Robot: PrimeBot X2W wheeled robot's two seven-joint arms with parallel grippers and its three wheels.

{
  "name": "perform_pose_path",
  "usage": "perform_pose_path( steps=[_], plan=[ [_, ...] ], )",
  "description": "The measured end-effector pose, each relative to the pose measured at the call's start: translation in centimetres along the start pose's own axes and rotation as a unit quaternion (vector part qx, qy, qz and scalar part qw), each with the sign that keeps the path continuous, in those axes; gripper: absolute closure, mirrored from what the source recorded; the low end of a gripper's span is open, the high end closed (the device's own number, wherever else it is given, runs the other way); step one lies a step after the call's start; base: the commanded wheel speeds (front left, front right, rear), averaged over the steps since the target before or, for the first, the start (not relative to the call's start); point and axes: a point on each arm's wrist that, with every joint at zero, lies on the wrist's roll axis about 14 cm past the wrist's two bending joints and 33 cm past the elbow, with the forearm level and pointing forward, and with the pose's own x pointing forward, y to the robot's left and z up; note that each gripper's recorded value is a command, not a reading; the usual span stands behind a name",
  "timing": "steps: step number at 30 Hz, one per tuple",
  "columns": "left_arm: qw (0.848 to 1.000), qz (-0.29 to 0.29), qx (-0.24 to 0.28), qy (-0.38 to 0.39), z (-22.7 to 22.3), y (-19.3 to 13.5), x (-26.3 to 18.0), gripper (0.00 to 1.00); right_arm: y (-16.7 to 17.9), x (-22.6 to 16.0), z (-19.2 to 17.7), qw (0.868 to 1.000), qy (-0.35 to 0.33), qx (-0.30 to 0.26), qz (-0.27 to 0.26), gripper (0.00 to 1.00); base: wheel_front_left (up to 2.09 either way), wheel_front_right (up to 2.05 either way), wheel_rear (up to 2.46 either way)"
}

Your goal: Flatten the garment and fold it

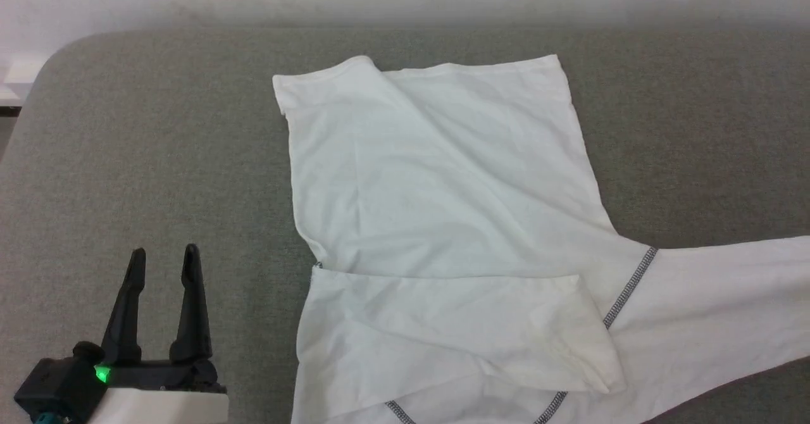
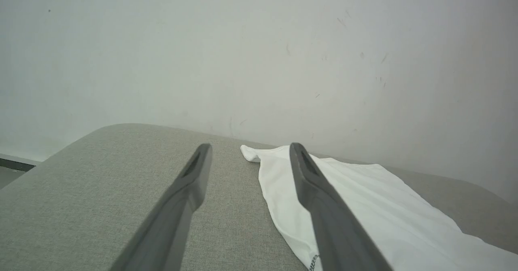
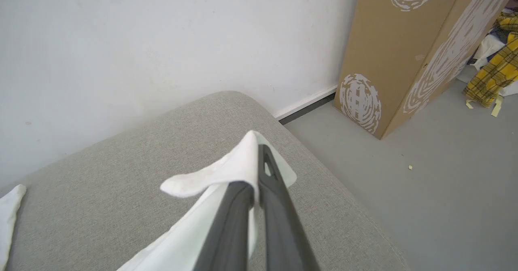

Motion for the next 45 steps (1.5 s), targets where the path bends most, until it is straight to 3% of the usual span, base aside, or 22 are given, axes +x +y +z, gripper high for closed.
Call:
perform_pose_path(
  steps=[9,17,24,32,38,45],
  plan=[
    [1.0,-0.003,0.002,-0.007,0.6,-0.2,-0.5,0.0,6.9,-1.5,0.6,0.994,-0.032,0.001,0.104,1.0,0.0,0.0,0.0],
    [1.0,0.006,0.002,-0.015,1.3,0.2,-1.4,0.0,17.3,-5.3,2.0,0.967,-0.059,-0.005,0.247,1.0,0.0,0.0,0.0],
    [1.0,0.021,0.007,-0.016,1.7,1.1,-2.7,0.0,26.8,-10.7,1.9,0.922,-0.062,-0.007,0.382,1.0,0.0,0.0,0.0],
    [0.999,0.032,0.008,-0.021,2.1,1.6,-3.4,0.0,36.2,-18.0,-2.4,0.849,-0.01,-0.022,0.527,1.0,0.0,0.0,0.0],
    [0.999,0.038,0.009,-0.016,1.9,1.8,-3.6,0.0,40.7,-22.9,-7.6,0.794,0.045,-0.039,0.605,1.0,0.0,0.0,0.0],
    [0.999,0.05,0.005,-0.002,1.0,2.3,-4.0,0.0,42.3,-26.3,-16.2,0.749,0.126,-0.093,0.643,1.0,0.0,0.0,0.0]
  ],
)
